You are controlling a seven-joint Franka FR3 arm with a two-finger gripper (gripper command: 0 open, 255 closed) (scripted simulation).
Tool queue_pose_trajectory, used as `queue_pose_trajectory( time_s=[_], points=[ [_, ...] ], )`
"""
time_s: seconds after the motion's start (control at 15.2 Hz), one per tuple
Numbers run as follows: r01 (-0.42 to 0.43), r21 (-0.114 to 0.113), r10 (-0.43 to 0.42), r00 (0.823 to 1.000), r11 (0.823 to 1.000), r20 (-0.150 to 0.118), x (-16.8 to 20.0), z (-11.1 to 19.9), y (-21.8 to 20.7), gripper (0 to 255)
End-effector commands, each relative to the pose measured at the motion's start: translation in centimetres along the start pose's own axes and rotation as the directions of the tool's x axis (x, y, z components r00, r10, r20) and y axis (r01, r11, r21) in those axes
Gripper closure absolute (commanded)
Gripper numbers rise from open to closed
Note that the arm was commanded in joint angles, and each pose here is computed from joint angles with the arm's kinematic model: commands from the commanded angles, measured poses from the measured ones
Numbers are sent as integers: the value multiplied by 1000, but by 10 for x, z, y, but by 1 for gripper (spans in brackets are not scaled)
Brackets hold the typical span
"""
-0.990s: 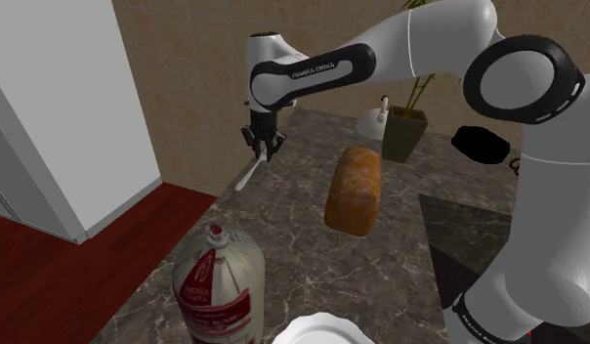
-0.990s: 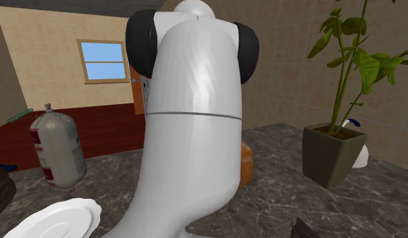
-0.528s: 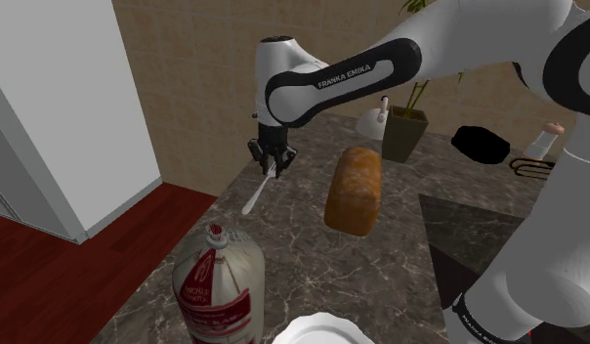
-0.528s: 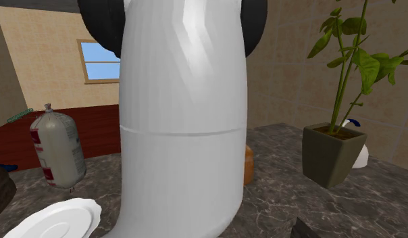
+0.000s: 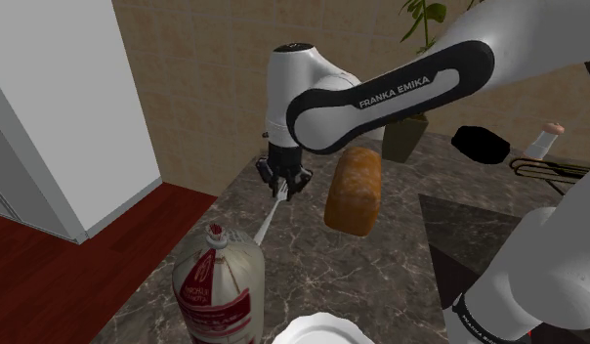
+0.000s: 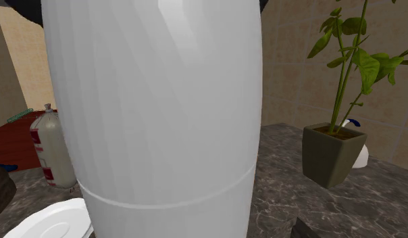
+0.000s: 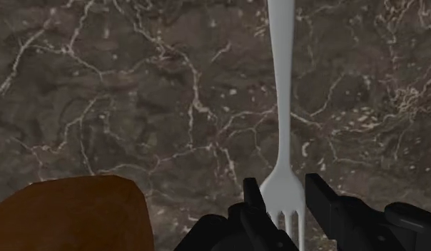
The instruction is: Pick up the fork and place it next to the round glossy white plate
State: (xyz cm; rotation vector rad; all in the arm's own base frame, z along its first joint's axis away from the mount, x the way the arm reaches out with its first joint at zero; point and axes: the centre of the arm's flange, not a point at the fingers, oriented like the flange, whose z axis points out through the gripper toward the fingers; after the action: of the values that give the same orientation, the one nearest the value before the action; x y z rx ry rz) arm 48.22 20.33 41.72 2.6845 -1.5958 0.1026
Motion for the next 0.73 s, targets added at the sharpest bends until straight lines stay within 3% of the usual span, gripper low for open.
queue_pose_trajectory(
  time_s=[0.0, 0.66],
  points=[
    [-1, 0, 1, 1000, 1000, 0, -21, -1, 18, 255],
    [-1, 0, 1, 1000, 1000, 0, -114, -4, 90, 255]
  ],
)
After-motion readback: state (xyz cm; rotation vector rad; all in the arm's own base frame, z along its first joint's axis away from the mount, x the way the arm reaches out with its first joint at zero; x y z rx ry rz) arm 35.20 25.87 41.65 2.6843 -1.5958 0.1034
